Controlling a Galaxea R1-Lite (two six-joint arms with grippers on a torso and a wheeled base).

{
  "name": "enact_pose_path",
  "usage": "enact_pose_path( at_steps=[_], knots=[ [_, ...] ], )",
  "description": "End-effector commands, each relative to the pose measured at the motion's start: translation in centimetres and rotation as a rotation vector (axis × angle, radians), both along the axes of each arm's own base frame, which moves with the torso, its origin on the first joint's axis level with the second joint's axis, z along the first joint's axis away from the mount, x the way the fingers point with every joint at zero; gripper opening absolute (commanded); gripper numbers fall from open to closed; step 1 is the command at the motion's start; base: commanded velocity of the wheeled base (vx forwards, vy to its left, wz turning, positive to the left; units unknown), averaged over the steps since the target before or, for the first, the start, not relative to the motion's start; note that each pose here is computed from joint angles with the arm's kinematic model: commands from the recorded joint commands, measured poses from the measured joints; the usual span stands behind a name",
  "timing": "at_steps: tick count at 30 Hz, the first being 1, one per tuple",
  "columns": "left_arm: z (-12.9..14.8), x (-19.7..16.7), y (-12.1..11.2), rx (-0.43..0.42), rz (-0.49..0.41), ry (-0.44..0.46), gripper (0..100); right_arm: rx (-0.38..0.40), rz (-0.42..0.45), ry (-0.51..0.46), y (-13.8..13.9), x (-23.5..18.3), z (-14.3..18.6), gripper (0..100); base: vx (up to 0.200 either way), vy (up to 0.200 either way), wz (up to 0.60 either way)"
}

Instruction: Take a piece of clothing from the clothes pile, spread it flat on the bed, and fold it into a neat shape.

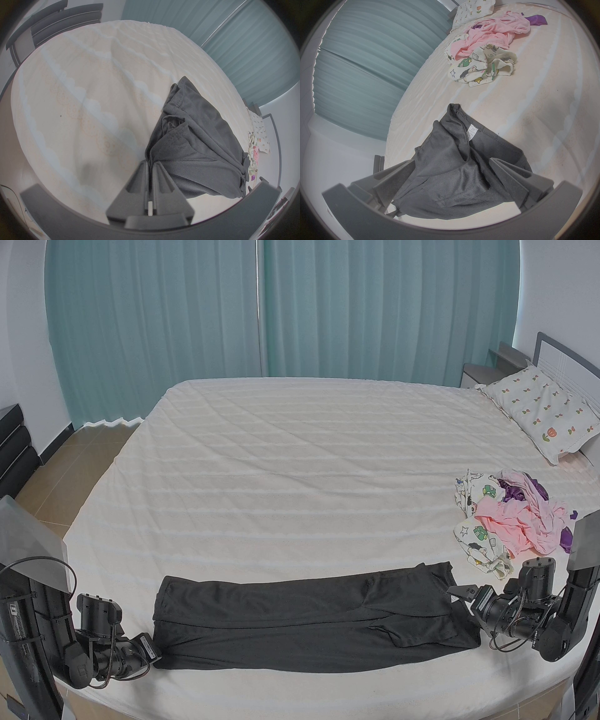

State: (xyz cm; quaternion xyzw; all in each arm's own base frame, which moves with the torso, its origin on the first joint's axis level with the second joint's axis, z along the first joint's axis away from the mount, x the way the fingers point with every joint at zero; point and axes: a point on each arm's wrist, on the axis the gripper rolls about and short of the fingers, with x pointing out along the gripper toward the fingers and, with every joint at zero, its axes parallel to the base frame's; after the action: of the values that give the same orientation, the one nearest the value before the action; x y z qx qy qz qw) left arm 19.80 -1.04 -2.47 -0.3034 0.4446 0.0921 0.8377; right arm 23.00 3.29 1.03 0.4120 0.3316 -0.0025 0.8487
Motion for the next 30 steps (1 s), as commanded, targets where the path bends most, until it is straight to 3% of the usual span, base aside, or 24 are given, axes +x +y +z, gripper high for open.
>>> enact_pose_path(
  at_steps=[1, 2, 3, 9, 12, 13, 22, 25, 30],
  knots=[
    [0.3, -0.4, 0.0, 0.001, -0.002, 0.000, 0, -0.001, 0.001, 0.003, 0.0, -0.1, 0.0, 100, 0.000, 0.000, 0.00],
    [0.3, -0.4, 0.0, 0.001, -0.002, -0.002, 0, -0.002, 0.000, 0.003, 0.0, -0.1, 0.0, 100, 0.000, 0.000, 0.00],
    [0.3, -0.4, 0.0, 0.001, -0.002, -0.002, 100, -0.002, 0.000, 0.003, 0.0, -0.1, 0.0, 100, 0.000, 0.000, 0.00],
    [0.6, -0.4, 0.0, -0.009, -0.001, -0.013, 100, -0.002, 0.000, 0.000, 0.0, -0.1, 0.0, 100, 0.000, 0.000, 0.00],
    [1.7, -0.2, 0.1, -0.009, 0.000, -0.073, 100, -0.002, -0.001, 0.000, 0.0, -0.1, 0.0, 100, 0.000, 0.000, 0.00],
    [3.0, -0.2, 0.2, -0.006, -0.004, -0.136, 100, -0.003, -0.001, -0.001, 0.0, -0.1, 0.0, 100, 0.000, 0.000, 0.00],
    [4.2, 2.3, 0.3, 0.030, -0.058, -0.253, 100, -0.004, -0.001, -0.001, -0.1, -0.1, 0.0, 100, 0.000, 0.000, 0.00],
    [4.3, 4.0, 0.3, 0.072, -0.157, -0.285, 100, -0.005, -0.004, 0.000, -0.1, 0.0, 0.0, 100, 0.000, 0.000, 0.00],
    [3.8, 5.1, 0.2, 0.061, -0.319, -0.231, 100, -0.007, -0.001, 0.001, -0.1, 0.0, 0.0, 100, 0.000, 0.000, 0.00]
  ],
)
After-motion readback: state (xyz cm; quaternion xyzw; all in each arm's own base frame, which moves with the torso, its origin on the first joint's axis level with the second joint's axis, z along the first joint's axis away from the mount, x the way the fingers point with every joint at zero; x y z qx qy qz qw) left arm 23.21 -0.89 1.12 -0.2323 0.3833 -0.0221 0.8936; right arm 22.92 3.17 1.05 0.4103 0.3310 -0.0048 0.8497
